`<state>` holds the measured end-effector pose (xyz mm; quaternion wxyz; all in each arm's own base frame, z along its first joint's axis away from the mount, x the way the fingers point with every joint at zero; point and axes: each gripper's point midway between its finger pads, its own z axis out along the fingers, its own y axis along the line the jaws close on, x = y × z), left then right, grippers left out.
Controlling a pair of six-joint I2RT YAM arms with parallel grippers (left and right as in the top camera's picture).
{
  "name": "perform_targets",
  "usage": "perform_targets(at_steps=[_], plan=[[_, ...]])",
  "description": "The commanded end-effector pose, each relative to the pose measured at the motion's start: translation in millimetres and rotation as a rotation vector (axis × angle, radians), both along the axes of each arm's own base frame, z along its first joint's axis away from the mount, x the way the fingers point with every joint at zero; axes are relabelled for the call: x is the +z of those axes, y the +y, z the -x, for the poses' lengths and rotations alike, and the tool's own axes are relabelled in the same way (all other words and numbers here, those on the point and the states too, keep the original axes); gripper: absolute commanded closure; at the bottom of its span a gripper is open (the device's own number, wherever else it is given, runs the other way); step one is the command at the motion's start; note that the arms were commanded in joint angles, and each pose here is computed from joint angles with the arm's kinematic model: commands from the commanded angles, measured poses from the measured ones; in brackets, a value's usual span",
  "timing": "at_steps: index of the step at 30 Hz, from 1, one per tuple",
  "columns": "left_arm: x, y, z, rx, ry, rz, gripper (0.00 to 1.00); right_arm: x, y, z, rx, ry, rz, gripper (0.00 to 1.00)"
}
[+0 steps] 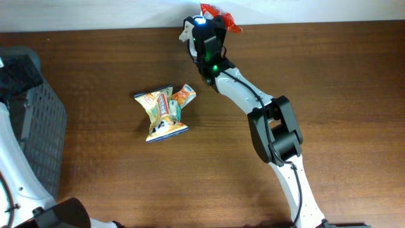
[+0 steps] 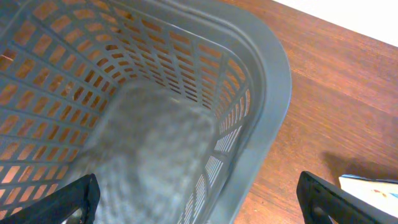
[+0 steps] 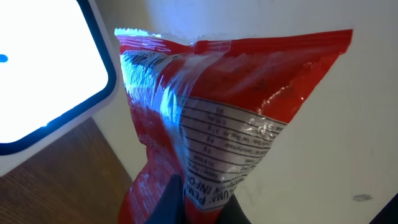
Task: Scan the item barcode
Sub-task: 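Hold the red bag's barcode in front of the white scanner, then carry the red bag right and release it on the table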
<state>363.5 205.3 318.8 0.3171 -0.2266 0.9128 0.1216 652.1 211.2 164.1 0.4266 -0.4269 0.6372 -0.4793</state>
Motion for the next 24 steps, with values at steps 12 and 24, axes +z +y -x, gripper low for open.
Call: perform_targets(at_steps=[12,24], plan=[[1,1,1,-0.009,0.003,-0.010,0.01,168,-5,126,0.129,0.227,-0.641,0.96],[1,1,1,-0.009,0.002,-0.010,0.01,141,-201,260,-0.540,0.611,-1.419,0.96]])
